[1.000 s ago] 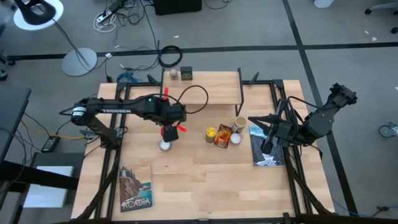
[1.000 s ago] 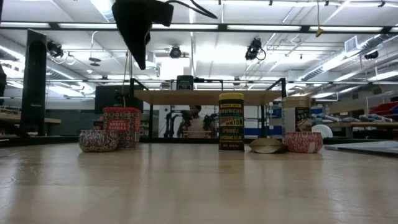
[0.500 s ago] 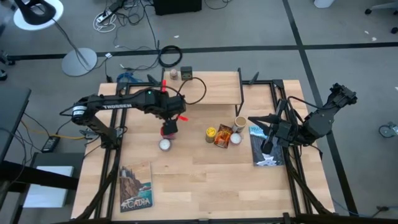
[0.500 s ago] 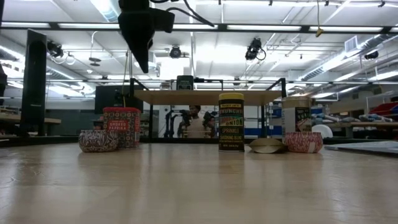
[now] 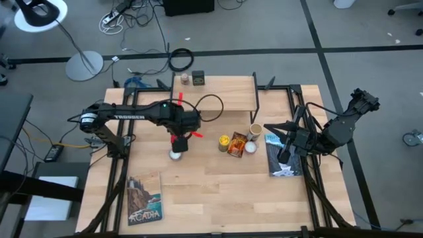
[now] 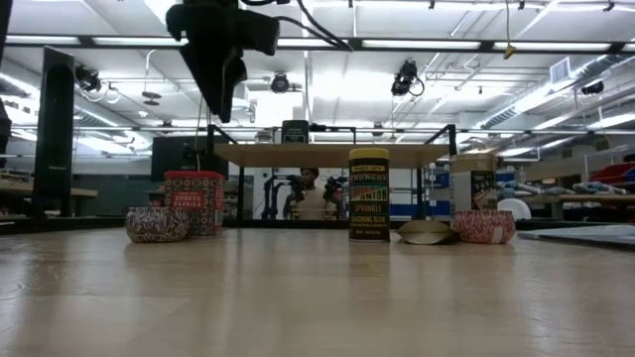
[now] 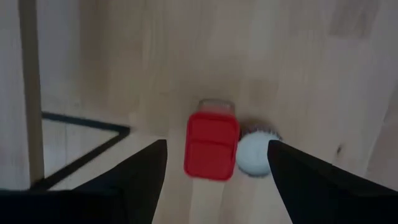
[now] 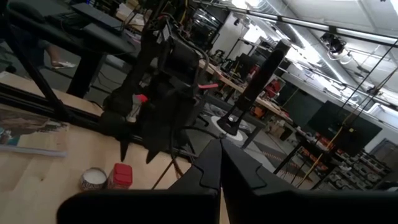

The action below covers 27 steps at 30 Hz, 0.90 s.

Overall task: Shelf spices
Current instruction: Put the red seasoning can on the shelf

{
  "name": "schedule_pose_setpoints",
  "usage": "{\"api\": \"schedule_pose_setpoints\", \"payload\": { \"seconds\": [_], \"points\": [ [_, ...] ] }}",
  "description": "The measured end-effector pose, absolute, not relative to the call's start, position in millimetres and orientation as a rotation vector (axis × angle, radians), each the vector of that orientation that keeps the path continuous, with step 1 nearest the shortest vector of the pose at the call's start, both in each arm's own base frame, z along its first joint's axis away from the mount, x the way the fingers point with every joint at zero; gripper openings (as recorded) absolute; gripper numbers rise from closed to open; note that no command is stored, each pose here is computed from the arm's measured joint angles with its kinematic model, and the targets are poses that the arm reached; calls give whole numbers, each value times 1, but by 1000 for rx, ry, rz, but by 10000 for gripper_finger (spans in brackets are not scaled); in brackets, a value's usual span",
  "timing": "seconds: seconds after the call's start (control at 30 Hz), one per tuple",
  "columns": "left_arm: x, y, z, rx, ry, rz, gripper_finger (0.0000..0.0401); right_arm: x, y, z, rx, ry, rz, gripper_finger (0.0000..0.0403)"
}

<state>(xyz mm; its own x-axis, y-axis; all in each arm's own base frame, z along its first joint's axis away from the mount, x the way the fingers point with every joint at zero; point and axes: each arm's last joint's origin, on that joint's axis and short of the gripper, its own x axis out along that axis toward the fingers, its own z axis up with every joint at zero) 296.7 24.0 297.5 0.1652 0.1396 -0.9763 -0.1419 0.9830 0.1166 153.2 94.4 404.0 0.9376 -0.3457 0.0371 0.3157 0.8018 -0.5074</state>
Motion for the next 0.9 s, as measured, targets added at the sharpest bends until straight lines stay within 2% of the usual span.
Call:
{"api": "schedule_pose_setpoints", "payload": {
  "seconds": [0.3, 0.53, 0.9],
  "points": [
    [286, 20, 250, -4, 1493, 181, 284, 153, 95, 404, -534, 58, -353, 6],
    [285, 18, 228, -44, 1465, 141, 284, 153, 95, 404, -534, 57, -349, 3],
    [285, 19, 226, -58, 1428, 165, 291, 153, 95, 404, -534, 57, -349, 3]
  ]
}}
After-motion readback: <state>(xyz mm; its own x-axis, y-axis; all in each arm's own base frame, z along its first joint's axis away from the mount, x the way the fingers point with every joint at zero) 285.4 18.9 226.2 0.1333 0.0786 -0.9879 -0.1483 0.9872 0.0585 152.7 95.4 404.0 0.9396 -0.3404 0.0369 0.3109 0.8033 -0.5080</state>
